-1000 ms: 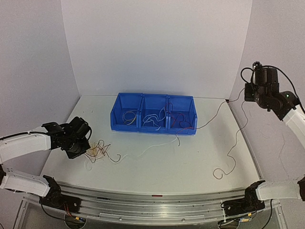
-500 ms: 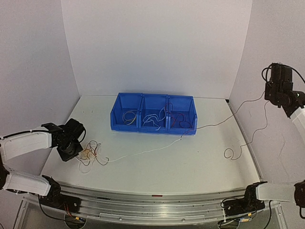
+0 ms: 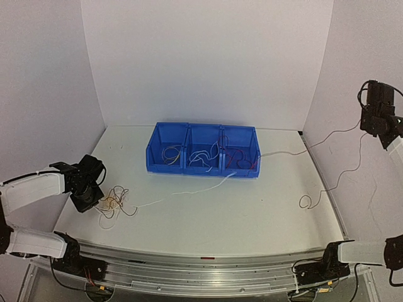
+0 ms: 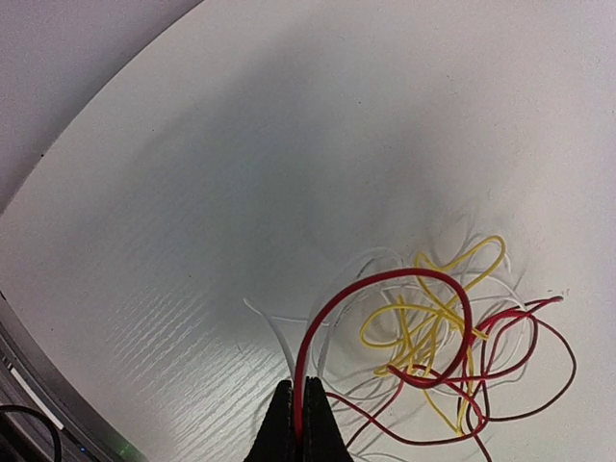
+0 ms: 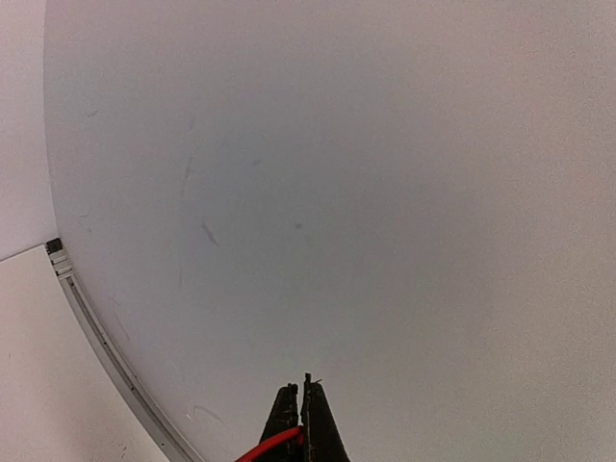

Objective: Untangle the cables

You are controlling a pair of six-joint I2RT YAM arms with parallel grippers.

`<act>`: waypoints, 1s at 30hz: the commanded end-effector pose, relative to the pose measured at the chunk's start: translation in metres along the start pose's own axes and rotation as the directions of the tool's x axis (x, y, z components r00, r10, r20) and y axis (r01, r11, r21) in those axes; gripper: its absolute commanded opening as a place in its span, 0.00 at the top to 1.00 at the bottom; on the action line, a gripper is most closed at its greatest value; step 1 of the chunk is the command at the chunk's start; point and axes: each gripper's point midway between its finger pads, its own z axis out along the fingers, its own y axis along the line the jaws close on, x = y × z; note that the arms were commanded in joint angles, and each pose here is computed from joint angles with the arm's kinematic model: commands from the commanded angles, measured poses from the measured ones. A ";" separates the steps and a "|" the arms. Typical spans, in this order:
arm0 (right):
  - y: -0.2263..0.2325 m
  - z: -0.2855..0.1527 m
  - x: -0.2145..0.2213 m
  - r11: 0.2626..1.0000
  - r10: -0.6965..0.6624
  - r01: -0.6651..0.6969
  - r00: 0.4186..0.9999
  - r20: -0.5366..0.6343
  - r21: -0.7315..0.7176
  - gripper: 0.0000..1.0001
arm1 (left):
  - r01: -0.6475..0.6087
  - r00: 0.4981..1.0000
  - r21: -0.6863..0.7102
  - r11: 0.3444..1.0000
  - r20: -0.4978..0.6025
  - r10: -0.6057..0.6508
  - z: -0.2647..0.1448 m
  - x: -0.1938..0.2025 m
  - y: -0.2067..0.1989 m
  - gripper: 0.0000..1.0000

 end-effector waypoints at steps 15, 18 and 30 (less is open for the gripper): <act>0.108 -0.054 0.003 0.609 0.201 -0.317 0.949 -0.244 -0.727 1.00 | -0.073 0.987 0.516 0.854 -0.083 0.134 -0.016 0.009 -0.075 1.00; 0.129 -0.081 -0.004 0.440 0.178 -0.360 0.933 -0.313 -0.823 1.00 | -0.103 0.982 0.623 0.775 -0.060 0.179 -0.033 0.011 -0.091 1.00; 0.214 -0.180 0.017 0.112 -0.083 -0.305 0.946 -0.314 -0.946 1.00 | -0.165 0.957 0.704 0.690 -0.054 0.284 -0.043 0.033 -0.134 1.00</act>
